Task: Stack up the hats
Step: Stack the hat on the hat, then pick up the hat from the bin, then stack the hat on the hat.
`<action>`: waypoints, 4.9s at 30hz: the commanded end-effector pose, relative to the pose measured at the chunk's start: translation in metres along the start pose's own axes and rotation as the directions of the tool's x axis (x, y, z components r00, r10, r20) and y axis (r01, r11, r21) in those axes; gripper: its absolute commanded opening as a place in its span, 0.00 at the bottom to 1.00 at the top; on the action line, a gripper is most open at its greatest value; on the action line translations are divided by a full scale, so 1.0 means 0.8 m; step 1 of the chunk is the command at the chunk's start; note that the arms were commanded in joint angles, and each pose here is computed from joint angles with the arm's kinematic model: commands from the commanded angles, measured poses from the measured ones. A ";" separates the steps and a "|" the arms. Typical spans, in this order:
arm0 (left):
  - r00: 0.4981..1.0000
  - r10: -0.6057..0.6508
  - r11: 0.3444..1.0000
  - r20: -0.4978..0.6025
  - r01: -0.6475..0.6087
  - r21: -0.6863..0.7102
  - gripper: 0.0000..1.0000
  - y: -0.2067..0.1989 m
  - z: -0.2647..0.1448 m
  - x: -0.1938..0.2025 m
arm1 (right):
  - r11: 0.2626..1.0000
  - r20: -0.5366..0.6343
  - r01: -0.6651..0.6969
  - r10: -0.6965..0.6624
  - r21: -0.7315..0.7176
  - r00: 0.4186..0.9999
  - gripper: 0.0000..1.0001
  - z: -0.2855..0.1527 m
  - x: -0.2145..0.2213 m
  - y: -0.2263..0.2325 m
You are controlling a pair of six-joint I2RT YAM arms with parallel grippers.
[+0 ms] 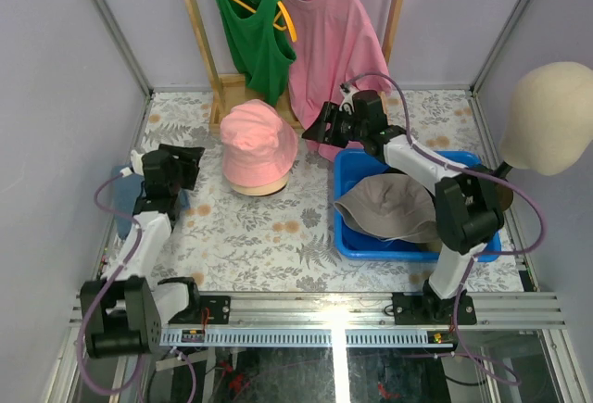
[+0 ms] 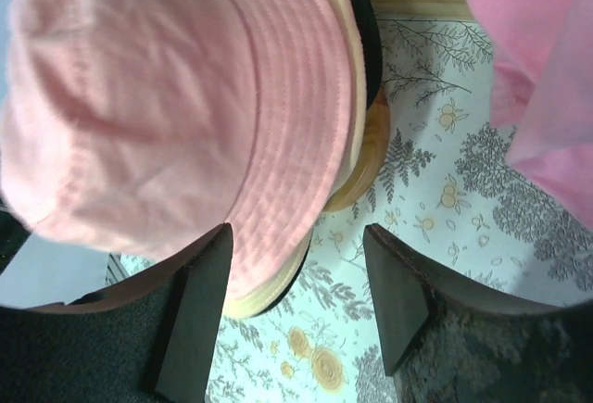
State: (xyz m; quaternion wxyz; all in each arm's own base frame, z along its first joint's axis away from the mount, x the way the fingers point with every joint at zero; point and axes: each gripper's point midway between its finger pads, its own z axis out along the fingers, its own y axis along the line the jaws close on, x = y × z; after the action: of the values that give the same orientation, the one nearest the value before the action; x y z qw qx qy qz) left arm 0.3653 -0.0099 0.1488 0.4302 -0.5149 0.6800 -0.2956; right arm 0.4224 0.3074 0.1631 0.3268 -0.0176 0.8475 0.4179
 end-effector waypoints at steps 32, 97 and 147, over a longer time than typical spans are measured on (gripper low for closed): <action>0.428 0.895 0.369 -0.129 -0.546 0.752 0.65 -0.293 -0.115 0.367 | 0.669 0.064 0.132 -0.259 0.731 0.964 0.85 -0.303 0.002 -0.109; 0.794 0.582 0.668 -0.179 -0.341 0.662 0.74 -0.342 -0.222 0.211 | 0.917 0.517 0.394 -0.309 -0.060 0.798 0.00 -0.281 -0.195 0.265; 0.985 -0.053 0.752 0.165 -0.069 0.655 0.91 -0.303 -0.165 0.073 | 0.813 0.502 0.349 -0.083 -0.465 0.861 0.00 -0.167 -0.206 0.442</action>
State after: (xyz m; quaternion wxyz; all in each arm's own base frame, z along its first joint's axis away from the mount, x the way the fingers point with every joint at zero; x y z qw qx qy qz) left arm 0.3499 -0.1539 0.3706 0.6248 -0.3413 0.5426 -0.4457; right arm 0.4019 0.4081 0.5063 0.5231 -0.0989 0.6446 0.5487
